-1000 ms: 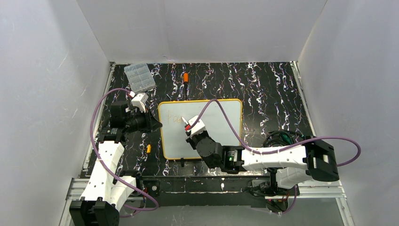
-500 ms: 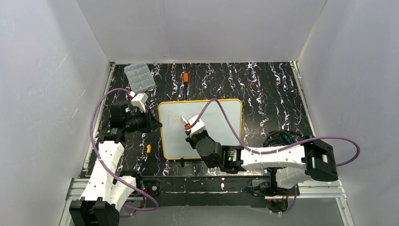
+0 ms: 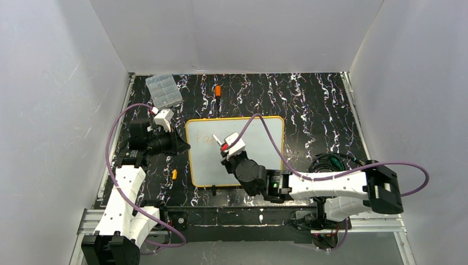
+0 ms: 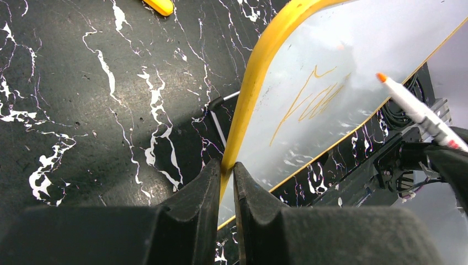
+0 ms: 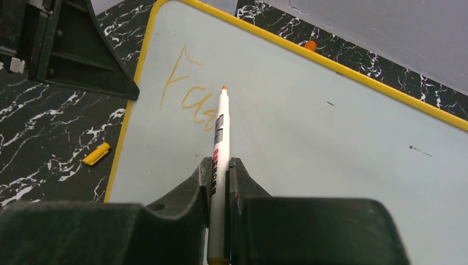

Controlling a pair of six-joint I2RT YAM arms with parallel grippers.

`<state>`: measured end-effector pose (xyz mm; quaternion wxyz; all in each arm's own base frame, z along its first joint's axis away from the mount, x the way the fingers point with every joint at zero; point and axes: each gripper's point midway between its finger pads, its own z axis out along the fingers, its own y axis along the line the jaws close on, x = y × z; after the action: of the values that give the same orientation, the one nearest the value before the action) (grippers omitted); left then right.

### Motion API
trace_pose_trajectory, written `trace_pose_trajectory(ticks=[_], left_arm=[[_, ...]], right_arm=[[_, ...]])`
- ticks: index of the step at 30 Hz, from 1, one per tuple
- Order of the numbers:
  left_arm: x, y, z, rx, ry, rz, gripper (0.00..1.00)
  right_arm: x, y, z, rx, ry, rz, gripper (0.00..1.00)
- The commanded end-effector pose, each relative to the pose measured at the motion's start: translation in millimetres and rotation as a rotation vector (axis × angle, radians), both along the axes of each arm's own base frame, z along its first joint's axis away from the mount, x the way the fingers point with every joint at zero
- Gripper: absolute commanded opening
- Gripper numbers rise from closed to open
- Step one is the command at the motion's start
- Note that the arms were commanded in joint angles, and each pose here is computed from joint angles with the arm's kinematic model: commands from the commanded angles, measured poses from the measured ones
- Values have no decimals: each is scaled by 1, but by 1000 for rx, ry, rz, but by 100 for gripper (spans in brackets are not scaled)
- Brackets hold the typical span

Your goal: Write a sentence on the whiteboard

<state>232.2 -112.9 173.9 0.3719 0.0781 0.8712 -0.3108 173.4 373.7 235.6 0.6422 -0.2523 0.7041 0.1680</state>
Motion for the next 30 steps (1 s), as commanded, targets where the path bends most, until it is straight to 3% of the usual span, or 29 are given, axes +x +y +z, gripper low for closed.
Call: trace_pose_trajectory(ticks=[1,30], left_arm=[[-3,-5,11,-24,-21,-27,13],[-4,-6,10,-27,-13,-31,13]], right_arm=[[-2,-9,18,83,9,-5,1],[4,-21,-18,-21,59,-107,1]])
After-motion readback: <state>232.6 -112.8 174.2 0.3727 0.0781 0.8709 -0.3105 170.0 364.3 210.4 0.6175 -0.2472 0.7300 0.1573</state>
